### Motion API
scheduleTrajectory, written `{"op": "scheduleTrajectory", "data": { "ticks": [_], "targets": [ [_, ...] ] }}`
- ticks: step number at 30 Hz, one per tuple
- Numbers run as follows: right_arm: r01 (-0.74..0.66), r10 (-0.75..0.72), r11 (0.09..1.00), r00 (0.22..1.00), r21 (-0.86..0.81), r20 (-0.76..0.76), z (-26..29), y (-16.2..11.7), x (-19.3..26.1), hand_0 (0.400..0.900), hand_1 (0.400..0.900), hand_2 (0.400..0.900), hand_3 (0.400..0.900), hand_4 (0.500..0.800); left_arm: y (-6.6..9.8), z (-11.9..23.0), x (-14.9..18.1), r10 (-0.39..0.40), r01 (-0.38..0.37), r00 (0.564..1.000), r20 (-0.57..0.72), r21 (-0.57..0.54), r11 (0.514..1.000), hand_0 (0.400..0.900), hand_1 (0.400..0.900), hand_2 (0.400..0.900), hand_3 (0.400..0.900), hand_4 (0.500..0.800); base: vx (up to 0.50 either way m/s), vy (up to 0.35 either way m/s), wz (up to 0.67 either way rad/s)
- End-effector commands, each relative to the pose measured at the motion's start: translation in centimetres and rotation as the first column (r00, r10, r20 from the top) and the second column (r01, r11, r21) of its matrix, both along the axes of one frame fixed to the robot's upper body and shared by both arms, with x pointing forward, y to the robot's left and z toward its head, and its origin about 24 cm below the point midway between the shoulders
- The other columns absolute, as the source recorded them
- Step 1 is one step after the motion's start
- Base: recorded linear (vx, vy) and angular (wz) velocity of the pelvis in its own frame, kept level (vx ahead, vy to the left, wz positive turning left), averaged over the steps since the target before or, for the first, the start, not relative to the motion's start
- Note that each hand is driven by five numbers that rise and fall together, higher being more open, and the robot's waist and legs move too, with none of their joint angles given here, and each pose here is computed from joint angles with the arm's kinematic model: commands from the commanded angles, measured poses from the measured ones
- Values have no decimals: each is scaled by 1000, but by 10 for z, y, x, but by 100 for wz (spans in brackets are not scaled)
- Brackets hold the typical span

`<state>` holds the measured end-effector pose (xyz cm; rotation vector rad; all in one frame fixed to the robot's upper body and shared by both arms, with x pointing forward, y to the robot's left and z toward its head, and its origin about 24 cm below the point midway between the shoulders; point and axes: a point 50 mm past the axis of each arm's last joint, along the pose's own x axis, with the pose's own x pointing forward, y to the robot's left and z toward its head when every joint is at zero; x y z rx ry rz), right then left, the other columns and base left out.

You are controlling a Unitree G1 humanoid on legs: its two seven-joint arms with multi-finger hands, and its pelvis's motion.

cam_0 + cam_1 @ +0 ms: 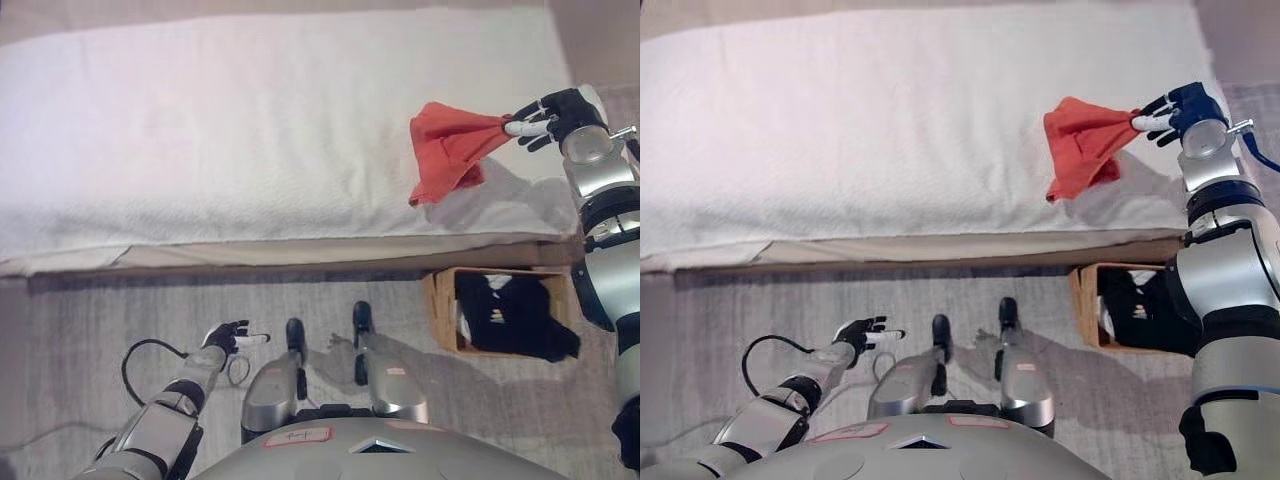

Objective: Put the clothes on the bed into the basket.

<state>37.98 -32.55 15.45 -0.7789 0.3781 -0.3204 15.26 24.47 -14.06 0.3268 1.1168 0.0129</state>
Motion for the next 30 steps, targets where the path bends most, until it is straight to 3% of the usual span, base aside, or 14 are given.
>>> {"op": "scheduleTrajectory", "data": {
  "ticks": [1,17,30],
  "targets": [
    [71,-62,986,996,-149,65,41,-33,-11,400,400,400,400,500,32,0,-23,39,-30,995,-90,100,995,900,900,900,900,800,32,47,-54],
    [241,-231,949,970,-204,70,62,-93,-53,400,400,400,400,500,54,5,-36,80,-63,991,-108,151,987,900,900,900,900,800,-9,44,-36],
    [311,-311,923,950,-225,37,60,-116,-76,400,400,400,400,500,59,7,-37,85,-68,991,-103,160,985,900,900,900,900,800,-28,5,-13]
  ]
}}
